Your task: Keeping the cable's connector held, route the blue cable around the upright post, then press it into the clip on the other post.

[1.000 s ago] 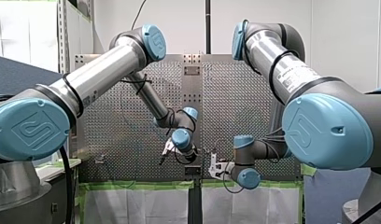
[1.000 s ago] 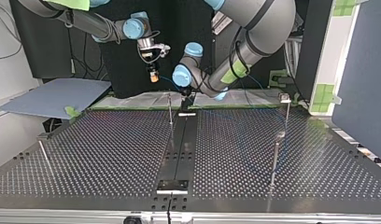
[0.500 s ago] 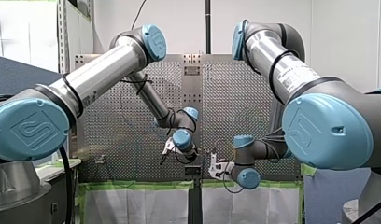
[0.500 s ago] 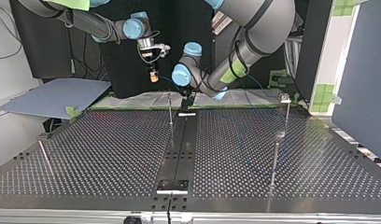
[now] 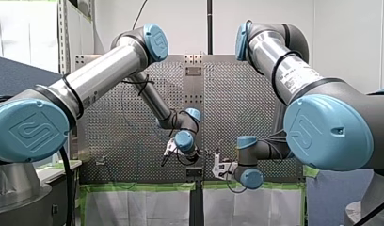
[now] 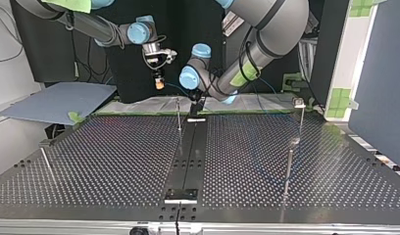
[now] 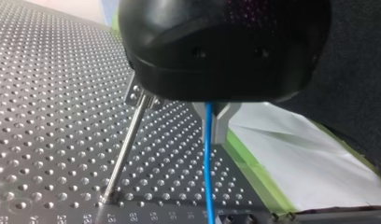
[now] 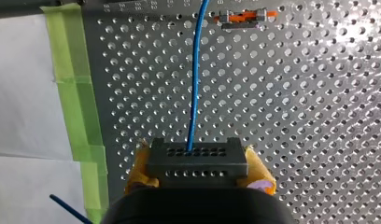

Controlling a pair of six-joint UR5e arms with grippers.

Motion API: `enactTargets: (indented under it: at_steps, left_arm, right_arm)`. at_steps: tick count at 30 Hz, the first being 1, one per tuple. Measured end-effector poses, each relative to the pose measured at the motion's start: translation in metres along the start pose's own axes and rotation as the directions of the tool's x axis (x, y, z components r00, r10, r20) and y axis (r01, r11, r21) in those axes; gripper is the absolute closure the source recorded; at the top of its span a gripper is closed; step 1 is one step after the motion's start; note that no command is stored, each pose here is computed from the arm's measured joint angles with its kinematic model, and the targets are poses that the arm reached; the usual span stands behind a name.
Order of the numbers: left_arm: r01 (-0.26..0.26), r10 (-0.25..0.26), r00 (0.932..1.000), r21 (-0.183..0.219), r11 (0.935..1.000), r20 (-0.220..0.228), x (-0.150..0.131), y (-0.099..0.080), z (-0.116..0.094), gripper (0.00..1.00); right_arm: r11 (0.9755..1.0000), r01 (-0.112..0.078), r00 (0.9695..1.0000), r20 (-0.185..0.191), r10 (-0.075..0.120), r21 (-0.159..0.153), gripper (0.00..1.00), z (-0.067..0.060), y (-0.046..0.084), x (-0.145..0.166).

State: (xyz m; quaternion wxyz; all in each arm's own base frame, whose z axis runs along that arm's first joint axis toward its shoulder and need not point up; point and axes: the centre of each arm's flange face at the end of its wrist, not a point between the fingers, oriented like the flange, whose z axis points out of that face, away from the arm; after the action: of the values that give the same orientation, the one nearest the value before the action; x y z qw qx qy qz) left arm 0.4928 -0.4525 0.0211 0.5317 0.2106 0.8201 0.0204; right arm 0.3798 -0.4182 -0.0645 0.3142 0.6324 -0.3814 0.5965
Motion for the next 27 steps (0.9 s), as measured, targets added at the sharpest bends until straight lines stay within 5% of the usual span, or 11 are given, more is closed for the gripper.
enactTargets:
  at_steps: [10, 19, 27]
  left_arm:
    - [0.024, -0.023, 0.9996, -0.039, 0.9989, 0.015, -0.001, -0.005, -0.003, 1.00]
    - [0.092, -0.092, 0.9941, 0.005, 0.9957, 0.057, -0.005, -0.021, -0.007, 1.00]
    - [0.140, -0.141, 0.9889, 0.041, 0.9893, 0.045, 0.019, -0.027, 0.005, 1.00]
  right_arm:
    - [0.9999, 0.013, 0.9999, 0.008, -0.013, -0.008, 1.00, 0.003, 0.004, 0.001]
    - [0.9998, 0.007, 0.9999, -0.008, -0.007, -0.019, 1.00, 0.013, 0.012, 0.006]
    - [0.9993, 0.008, 1.0000, -0.001, -0.008, -0.037, 1.00, 0.022, 0.023, 0.010]
